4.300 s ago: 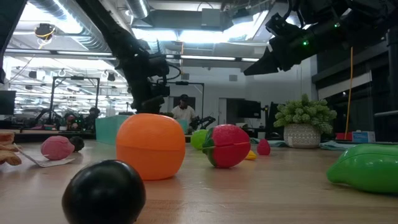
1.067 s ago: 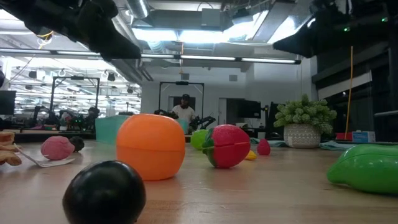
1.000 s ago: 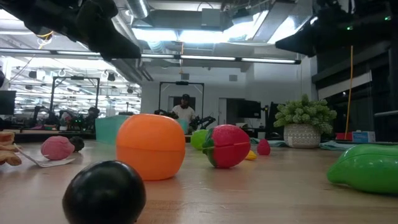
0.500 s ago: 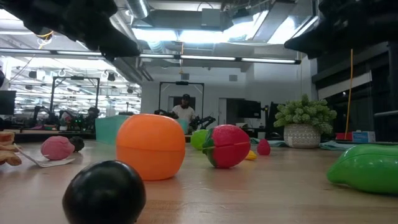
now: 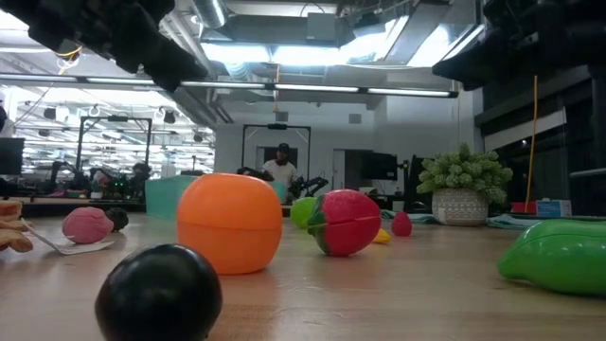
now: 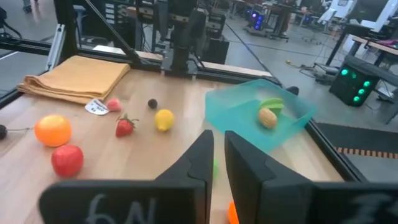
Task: Pick and placing Produce into tupperware
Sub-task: Put the yellow lemon into the blue bin
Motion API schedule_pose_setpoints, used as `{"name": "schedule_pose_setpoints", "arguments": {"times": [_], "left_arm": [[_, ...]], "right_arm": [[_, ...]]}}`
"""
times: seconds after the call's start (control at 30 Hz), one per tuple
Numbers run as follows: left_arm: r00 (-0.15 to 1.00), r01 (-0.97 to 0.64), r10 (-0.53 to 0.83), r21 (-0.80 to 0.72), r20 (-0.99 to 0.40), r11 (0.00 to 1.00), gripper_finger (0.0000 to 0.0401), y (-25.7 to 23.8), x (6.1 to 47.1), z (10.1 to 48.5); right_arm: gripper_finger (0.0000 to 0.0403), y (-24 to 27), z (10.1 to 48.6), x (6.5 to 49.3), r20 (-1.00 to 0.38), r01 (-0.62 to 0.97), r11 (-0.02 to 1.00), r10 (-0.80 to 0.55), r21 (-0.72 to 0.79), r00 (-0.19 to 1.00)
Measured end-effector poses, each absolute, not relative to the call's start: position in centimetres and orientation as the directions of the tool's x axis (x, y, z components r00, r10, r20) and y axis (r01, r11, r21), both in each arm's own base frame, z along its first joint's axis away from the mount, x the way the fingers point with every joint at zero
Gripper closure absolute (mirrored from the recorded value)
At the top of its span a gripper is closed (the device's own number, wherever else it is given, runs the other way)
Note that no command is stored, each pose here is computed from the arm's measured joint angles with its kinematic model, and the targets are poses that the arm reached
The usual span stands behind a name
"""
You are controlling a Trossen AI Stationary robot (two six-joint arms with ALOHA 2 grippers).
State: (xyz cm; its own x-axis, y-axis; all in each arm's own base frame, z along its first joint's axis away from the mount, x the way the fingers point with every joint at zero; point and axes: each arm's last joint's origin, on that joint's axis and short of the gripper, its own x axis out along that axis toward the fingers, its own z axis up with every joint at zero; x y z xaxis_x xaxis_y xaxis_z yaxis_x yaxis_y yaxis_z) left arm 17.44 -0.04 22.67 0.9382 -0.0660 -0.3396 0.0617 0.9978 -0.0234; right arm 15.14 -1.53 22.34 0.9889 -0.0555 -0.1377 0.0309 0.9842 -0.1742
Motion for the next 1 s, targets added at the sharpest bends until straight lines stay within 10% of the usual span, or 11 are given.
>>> {"name": "schedule_pose_setpoints", "arguments": {"times": [1.0], "left_arm": [[0.645,-0.045,0.134,0.138,-0.753,0.989,0.0197,-0.3,29.6,24.0]], "right_arm": [[0.0360,-1.5,21.4,16.9,-0.172,0.011,0.984,-0.042,-0.177,0.984]]}}
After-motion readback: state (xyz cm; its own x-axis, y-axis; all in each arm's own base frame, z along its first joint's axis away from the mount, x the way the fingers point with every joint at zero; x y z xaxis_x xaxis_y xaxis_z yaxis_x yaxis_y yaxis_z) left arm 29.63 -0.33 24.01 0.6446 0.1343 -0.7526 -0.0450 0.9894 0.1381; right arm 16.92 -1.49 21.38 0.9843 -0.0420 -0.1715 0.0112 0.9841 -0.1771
